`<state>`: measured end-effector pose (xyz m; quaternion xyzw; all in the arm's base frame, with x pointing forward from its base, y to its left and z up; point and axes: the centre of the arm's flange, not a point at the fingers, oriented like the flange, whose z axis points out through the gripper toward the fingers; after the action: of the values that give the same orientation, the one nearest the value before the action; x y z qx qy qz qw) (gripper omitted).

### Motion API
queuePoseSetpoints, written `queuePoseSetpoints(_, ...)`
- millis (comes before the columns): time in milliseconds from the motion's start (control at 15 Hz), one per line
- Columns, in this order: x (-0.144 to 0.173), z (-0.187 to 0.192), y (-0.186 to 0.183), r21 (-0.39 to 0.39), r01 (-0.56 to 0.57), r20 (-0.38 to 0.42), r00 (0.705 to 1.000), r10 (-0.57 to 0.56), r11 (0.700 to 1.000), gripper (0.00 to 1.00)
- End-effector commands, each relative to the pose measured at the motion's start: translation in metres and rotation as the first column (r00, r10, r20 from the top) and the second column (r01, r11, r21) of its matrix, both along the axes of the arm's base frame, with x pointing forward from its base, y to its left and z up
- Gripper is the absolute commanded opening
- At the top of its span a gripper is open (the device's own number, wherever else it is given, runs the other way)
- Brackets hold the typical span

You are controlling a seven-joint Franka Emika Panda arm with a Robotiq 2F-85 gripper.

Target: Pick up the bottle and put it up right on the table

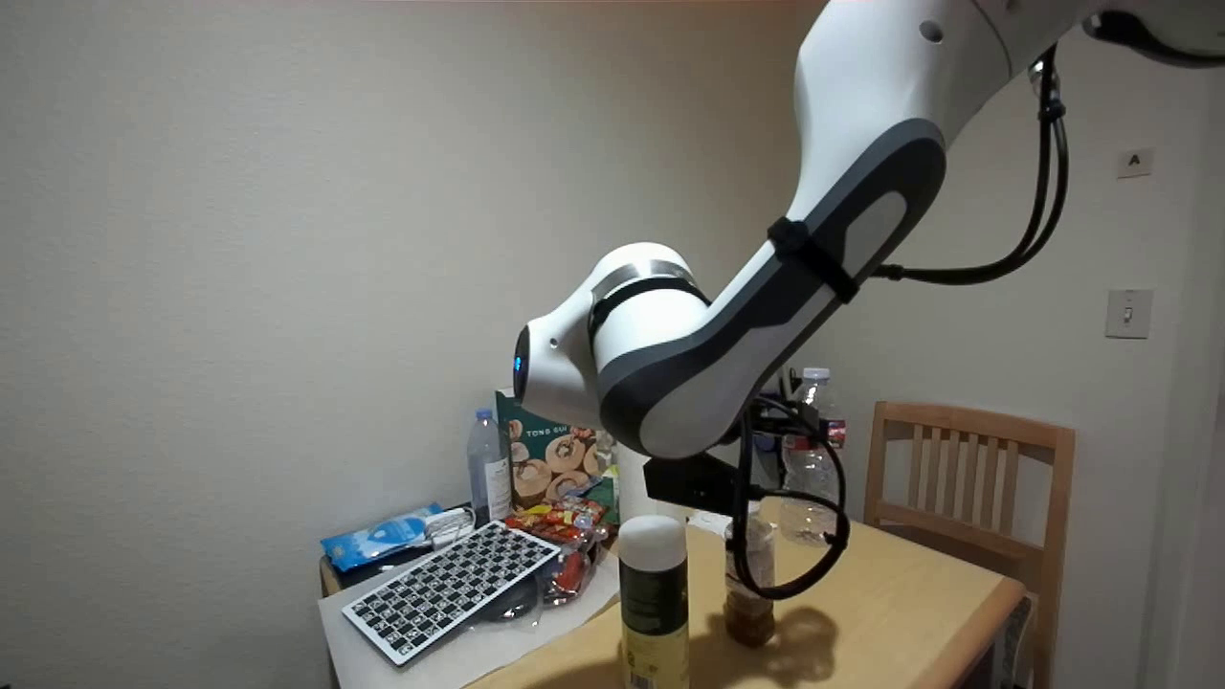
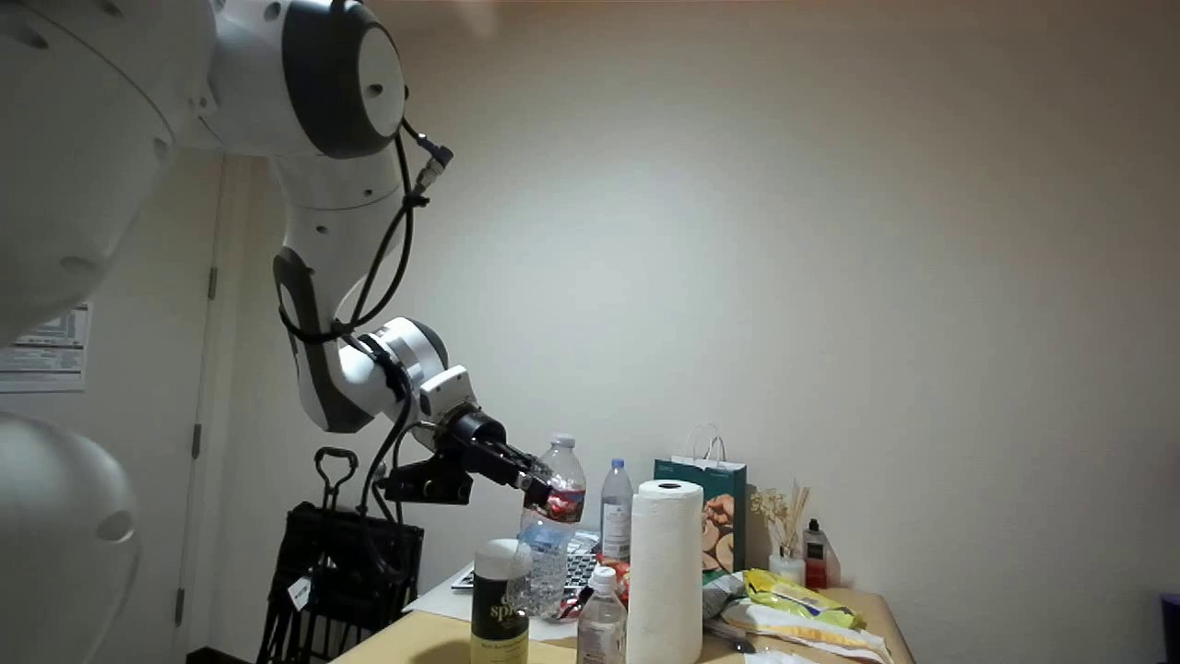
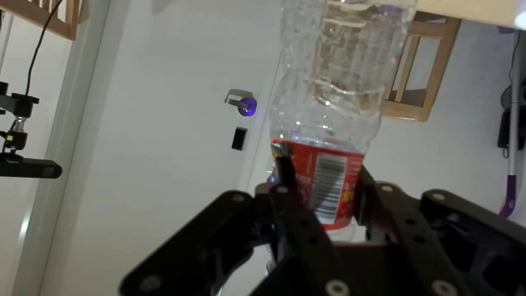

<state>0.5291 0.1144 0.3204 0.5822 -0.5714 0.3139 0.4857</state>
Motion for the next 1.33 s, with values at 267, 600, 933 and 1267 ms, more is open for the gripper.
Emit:
queuePoseSetpoints(267, 0.022, -0.034, 0.008, 0.042, -0.057, -0.051, 0.997, 0.059, 0.998, 0.09)
queuePoseSetpoints(600, 0.022, -0.053, 0.02, 0.038, -0.093, -0.092, 0.991, 0.097, 0.995, 0.09)
queuePoseSetpoints(933, 0.021, -0.066, 0.034, 0.022, -0.132, -0.122, 0.984, 0.133, 0.991, 0.09)
queuePoseSetpoints(1267, 0.021, -0.073, 0.046, -0.002, -0.176, -0.127, 0.976, 0.175, 0.984, 0.09)
